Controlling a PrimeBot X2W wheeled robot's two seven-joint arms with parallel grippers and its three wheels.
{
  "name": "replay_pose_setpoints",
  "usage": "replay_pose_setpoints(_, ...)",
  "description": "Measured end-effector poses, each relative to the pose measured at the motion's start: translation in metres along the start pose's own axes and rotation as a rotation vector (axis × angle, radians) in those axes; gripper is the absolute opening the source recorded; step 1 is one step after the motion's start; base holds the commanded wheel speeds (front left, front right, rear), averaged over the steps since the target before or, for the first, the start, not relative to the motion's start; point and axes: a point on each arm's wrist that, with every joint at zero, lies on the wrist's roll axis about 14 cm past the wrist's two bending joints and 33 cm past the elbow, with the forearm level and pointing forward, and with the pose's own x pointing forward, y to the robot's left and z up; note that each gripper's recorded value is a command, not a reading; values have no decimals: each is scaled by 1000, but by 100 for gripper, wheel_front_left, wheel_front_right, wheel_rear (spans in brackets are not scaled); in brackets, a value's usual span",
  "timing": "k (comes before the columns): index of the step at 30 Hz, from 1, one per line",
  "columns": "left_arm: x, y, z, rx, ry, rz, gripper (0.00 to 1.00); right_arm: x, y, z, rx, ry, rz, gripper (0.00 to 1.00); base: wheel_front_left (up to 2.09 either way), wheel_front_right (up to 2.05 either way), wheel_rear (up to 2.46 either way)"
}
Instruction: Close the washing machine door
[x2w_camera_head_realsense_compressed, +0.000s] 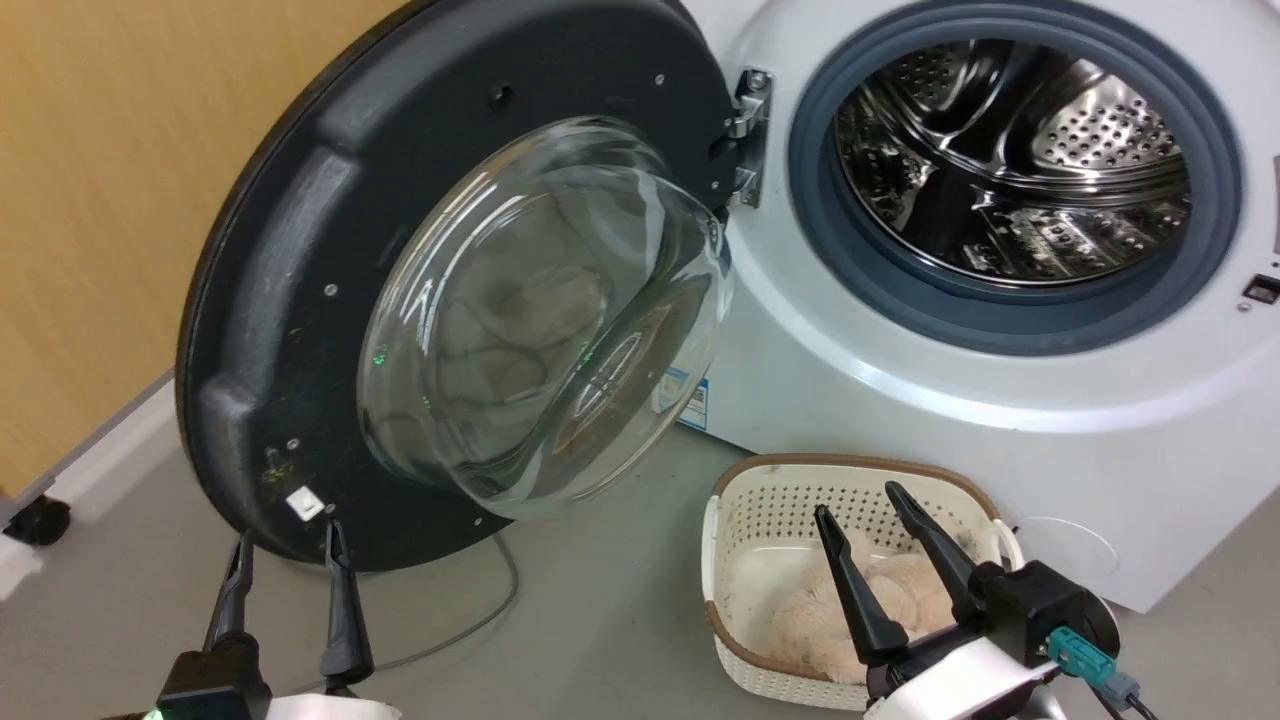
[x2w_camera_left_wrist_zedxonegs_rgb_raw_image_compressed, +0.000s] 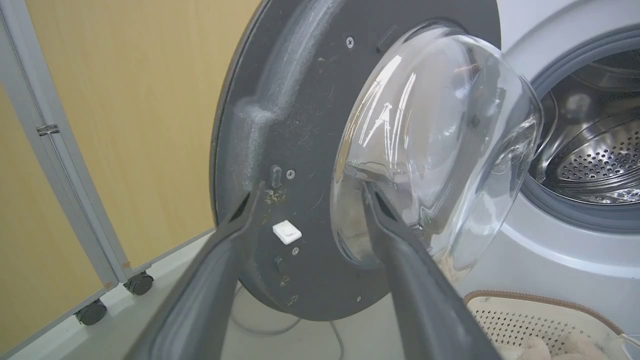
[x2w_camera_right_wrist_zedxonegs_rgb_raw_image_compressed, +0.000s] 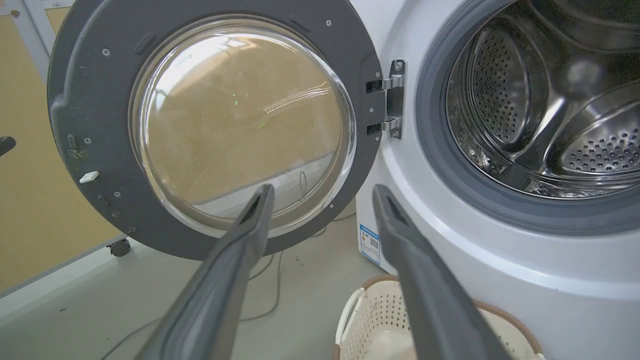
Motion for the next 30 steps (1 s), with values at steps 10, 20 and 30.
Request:
replay_pose_setpoints(10,-5,27,16,12,-56,80,0,9,16,-6,29,0,54,100,0,0,0)
replay_pose_setpoints(20,7,84,59,99,-179,156,0,18,18,-19,61,13,80,100,0,0,0)
replay_pose_setpoints(30,65,154,121,313,-274,170,0,21,0,-28,65,22,48,100,0,0,0)
